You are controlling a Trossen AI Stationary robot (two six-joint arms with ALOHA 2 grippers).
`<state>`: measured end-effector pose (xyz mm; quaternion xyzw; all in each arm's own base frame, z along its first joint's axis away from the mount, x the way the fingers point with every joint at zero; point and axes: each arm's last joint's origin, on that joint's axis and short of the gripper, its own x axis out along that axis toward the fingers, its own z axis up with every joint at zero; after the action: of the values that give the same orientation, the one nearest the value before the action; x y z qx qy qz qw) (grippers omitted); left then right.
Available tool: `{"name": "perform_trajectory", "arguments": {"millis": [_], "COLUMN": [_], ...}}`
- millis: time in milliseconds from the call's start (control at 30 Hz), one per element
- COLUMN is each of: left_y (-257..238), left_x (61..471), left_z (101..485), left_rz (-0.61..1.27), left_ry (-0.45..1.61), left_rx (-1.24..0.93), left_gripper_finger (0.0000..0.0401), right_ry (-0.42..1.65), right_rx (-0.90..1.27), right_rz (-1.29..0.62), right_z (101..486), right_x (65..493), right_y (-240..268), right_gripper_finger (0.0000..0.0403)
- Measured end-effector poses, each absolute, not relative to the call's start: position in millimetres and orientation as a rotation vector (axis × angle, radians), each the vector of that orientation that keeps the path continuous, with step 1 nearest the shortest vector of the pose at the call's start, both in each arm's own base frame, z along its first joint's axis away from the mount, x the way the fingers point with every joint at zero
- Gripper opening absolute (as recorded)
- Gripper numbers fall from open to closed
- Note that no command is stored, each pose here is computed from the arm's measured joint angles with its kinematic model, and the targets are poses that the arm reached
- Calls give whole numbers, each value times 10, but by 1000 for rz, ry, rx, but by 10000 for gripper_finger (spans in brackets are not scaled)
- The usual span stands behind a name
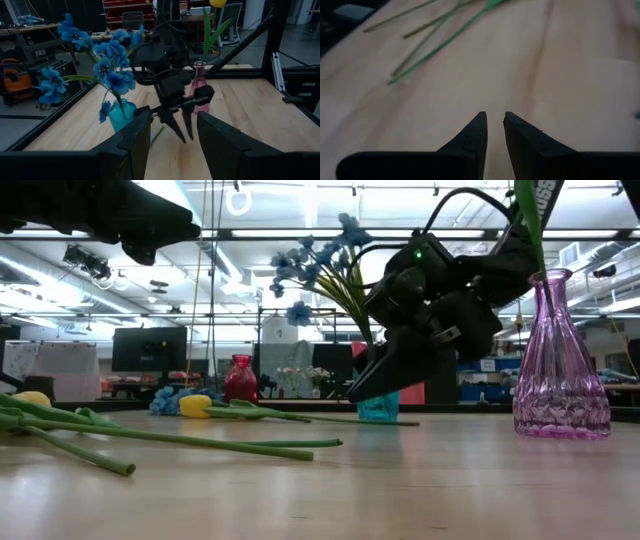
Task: Sort flowers into vase by color
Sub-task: Adjust the blue flower vase, then put the top yellow tulip into the violet flower vase
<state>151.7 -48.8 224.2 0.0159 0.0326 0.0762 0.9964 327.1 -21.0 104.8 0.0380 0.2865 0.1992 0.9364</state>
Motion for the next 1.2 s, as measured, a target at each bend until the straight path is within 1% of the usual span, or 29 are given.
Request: {"name": "perform_trajectory", "arguments": {"millis": [267,433,700,833,933,1033,1200], "left_y": [-487,-487,-487,-487,-487,-487,-487], "left_x": [1516,1516,1516,1516,1516,1516,1516], "left_z": [2227,2223,2224,2224,2224,2224,2224], "left_rz": [153,153,153,153,153,153,153], "left_ry": [79,83,82,82,82,82,82], "left_rx": [38,35,33,32,32,32,32], "left_gripper_finger": [168,168,168,168,168,168,168], "right_ry": [595,594,616,619,620,626,626], "right_rx": [64,66,-16,-38,-49,-23,58], "right_rz": [306,276,152,132,80,18,-29], "right_z": [1037,1037,1031,1032,1034,1033,1033], "right_x": [3250,3242,3279,3290,3296,3297,3292], "right_y": [-422,-492,-336,-256,-230,-237,-293], "right_gripper_finger": [79,79,79,79,79,79,79]}}
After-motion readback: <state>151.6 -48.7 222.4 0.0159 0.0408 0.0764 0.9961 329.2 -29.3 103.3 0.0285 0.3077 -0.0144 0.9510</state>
